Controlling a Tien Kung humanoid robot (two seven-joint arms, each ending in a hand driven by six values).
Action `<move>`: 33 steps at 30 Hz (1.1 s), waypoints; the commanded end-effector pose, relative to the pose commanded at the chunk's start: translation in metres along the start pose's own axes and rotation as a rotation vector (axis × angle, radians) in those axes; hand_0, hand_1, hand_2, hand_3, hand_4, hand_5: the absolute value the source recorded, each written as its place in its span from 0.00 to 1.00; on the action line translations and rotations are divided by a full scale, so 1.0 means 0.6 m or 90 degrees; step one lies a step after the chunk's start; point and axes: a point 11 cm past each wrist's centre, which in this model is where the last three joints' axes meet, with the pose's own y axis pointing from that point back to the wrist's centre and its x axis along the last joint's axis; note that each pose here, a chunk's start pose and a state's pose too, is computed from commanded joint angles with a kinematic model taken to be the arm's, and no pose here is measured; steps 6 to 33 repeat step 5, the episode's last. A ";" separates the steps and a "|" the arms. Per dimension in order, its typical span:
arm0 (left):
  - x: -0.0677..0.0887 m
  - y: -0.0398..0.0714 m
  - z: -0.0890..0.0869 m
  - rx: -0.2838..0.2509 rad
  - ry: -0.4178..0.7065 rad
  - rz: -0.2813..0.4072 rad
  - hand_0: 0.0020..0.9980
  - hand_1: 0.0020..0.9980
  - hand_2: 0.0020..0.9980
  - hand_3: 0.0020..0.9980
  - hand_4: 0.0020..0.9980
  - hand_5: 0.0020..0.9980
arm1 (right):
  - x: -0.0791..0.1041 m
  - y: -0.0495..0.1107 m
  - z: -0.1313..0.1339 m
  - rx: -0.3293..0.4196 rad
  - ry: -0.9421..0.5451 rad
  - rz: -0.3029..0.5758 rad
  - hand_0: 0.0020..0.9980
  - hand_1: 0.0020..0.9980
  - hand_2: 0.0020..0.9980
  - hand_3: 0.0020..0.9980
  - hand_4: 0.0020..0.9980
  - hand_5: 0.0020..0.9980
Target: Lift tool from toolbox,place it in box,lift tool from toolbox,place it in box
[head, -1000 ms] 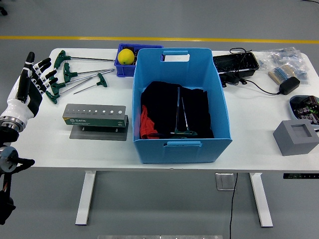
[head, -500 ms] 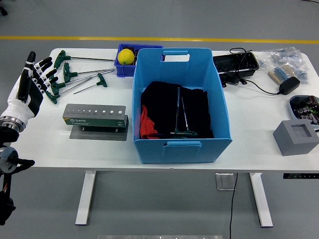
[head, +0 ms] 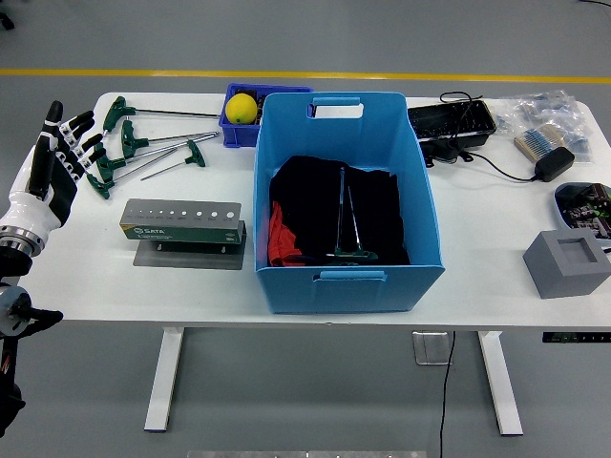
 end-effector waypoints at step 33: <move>0.000 0.001 -0.001 0.003 -0.007 -0.001 0.89 0.93 0.97 0.86 0.97 0.99 | -0.001 0.000 0.001 -0.001 0.002 0.000 0.65 0.63 0.70 0.56 0.76 0.67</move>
